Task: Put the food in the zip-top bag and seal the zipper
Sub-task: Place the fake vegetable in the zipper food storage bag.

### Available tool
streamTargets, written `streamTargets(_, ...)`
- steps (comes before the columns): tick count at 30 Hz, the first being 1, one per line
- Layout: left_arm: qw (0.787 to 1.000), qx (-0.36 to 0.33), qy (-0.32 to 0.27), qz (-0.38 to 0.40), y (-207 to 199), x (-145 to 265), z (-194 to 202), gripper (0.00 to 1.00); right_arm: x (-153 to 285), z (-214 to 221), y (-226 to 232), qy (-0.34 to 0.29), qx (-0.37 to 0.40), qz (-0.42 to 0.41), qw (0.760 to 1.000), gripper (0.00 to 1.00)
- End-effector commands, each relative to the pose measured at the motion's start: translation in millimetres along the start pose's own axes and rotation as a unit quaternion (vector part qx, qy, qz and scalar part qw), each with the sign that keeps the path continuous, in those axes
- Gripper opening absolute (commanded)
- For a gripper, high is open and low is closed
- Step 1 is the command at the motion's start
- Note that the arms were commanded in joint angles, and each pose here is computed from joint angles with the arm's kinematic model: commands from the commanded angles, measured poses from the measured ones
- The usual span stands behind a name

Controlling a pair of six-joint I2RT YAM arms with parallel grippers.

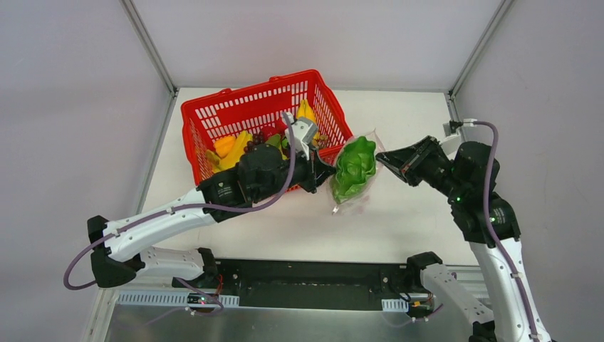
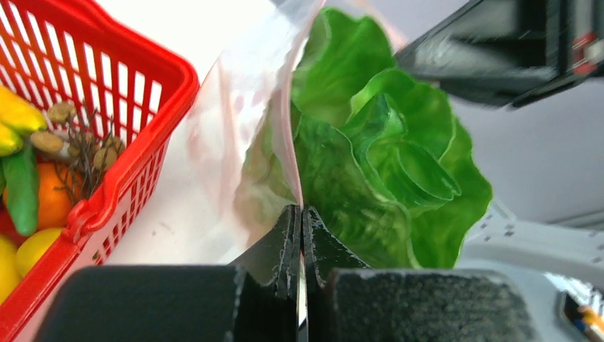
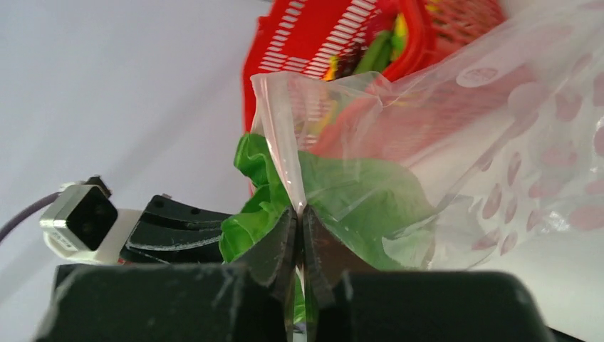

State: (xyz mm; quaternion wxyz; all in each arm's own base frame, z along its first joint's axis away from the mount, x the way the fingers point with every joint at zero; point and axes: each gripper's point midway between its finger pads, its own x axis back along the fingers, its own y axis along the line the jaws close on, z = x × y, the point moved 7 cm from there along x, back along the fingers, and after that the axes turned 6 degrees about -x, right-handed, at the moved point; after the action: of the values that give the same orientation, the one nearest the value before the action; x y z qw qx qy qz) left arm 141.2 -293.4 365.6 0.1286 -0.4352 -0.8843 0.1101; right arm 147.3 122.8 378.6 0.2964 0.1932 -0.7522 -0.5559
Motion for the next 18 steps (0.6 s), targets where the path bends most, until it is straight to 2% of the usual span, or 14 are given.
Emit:
streamTargets(1, 0.996, -0.044, 0.081, 0.003, 4, -1, 21, 0.00, 17, -9, -30, -0.012, 0.137, 0.150, 0.979, 0.05)
streamTargets(4, 0.993, -0.054, 0.100, 0.001, 3, -6, 22, 0.00, 18, -11, -34, 0.018, 0.165, 0.190, 0.968, 0.02)
streamTargets(8, 0.993, -0.061, 0.099, 0.020, -5, -1, 7, 0.00, 28, -21, -25, -0.011, 0.195, 0.217, 0.956, 0.04)
streamTargets(12, 0.993, -0.060, 0.095, 0.031, -10, -2, 2, 0.00, 25, -22, -19, 0.009, 0.202, 0.220, 0.954, 0.02)
streamTargets(18, 0.990, -0.061, 0.123, 0.021, -6, -11, 16, 0.00, 39, -47, -14, -0.051, 0.246, 0.305, 0.919, 0.00)
